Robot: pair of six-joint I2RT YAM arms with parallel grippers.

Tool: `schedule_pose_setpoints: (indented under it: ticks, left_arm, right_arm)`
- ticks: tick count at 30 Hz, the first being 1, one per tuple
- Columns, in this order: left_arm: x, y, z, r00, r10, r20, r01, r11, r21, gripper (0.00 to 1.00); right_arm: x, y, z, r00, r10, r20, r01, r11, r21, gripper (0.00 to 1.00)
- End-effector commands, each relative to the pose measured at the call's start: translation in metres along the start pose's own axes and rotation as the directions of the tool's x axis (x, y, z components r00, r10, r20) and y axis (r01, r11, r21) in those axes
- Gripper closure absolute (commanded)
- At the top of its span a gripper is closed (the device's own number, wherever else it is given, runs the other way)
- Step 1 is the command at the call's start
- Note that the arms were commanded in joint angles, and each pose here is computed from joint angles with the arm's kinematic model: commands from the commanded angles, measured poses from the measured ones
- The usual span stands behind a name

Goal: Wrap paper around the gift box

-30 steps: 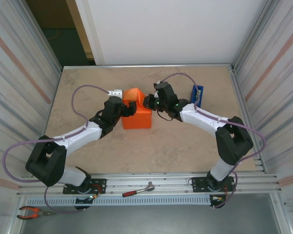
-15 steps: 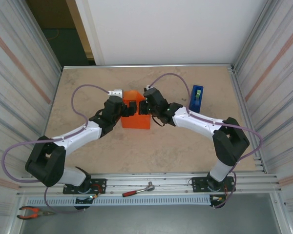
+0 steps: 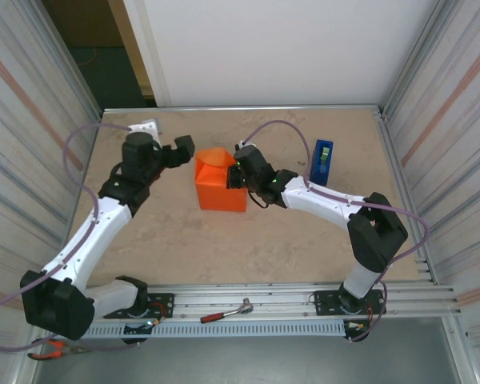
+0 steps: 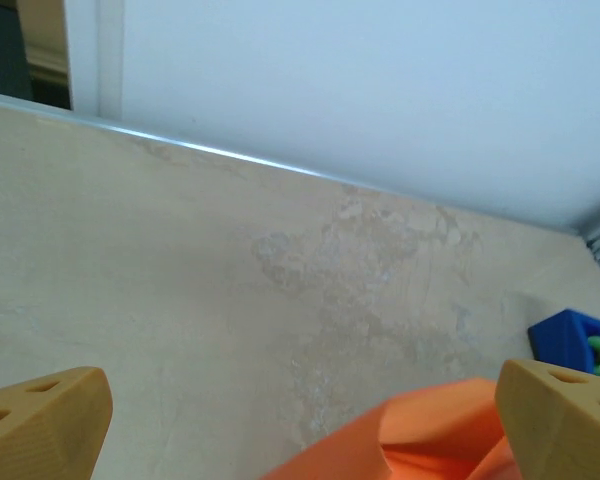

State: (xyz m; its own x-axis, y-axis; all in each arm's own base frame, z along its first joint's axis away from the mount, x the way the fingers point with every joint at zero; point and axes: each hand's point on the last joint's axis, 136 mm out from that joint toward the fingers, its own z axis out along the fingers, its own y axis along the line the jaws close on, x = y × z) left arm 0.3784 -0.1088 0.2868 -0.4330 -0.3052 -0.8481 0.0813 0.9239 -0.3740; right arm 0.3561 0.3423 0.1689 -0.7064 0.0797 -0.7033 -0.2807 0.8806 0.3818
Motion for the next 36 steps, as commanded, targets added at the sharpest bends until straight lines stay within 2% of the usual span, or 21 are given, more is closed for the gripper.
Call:
schedule_pose_setpoints:
  ticks: [1, 3, 5, 10, 11, 13, 14, 24, 29, 36]
  left_arm:
    - [0.027, 0.008, 0.007, 0.987, -0.055, -0.150, 0.064, 0.996, 0.055, 0.03]
    - [0.037, 0.016, 0.016, 0.976, -0.094, -0.195, 0.109, 0.992, 0.068, 0.08]
    - [0.047, 0.025, 0.027, 0.965, -0.125, -0.231, 0.145, 0.987, 0.073, 0.18]
    - [0.070, 0.023, 0.048, 0.941, -0.138, -0.310, 0.187, 0.973, 0.133, 0.66]
    - [0.072, 0.022, 0.051, 0.938, -0.140, -0.318, 0.195, 0.970, 0.147, 0.79]
    - [0.080, 0.022, 0.058, 0.929, -0.148, -0.339, 0.210, 0.966, 0.152, 0.93]
    - [0.083, 0.022, 0.061, 0.925, -0.152, -0.348, 0.216, 0.964, 0.153, 0.97]
    - [0.102, -0.007, 0.079, 0.909, -0.084, -0.408, 0.198, 0.949, 0.244, 0.93]
    - [0.098, -0.024, 0.065, 0.925, -0.041, -0.379, 0.169, 0.936, 0.309, 0.93]
    - [0.098, -0.030, 0.048, 0.935, -0.003, -0.355, 0.127, 0.937, 0.327, 0.92]
  right_arm:
    - [0.094, -0.043, 0.018, 0.959, -0.031, -0.282, 0.069, 0.990, 0.127, 1.00]
    - [0.094, -0.043, 0.019, 0.959, -0.026, -0.283, 0.065, 0.990, 0.126, 1.00]
    - [0.094, -0.042, 0.019, 0.959, -0.024, -0.283, 0.061, 0.991, 0.122, 1.00]
    - [0.095, -0.042, 0.019, 0.959, -0.017, -0.284, 0.054, 0.991, 0.122, 1.00]
    - [0.095, -0.043, 0.019, 0.959, -0.016, -0.283, 0.053, 0.991, 0.123, 1.00]
    - [0.095, -0.042, 0.019, 0.959, -0.013, -0.282, 0.049, 0.991, 0.121, 1.00]
    - [0.095, -0.042, 0.019, 0.959, -0.011, -0.282, 0.047, 0.992, 0.121, 1.00]
    - [0.096, -0.040, 0.020, 0.960, -0.005, -0.280, 0.039, 0.993, 0.116, 1.00]
    - [0.095, -0.040, 0.018, 0.961, -0.007, -0.277, 0.040, 0.992, 0.117, 1.00]
    - [0.094, -0.039, 0.019, 0.962, -0.006, -0.274, 0.038, 0.993, 0.113, 1.00]
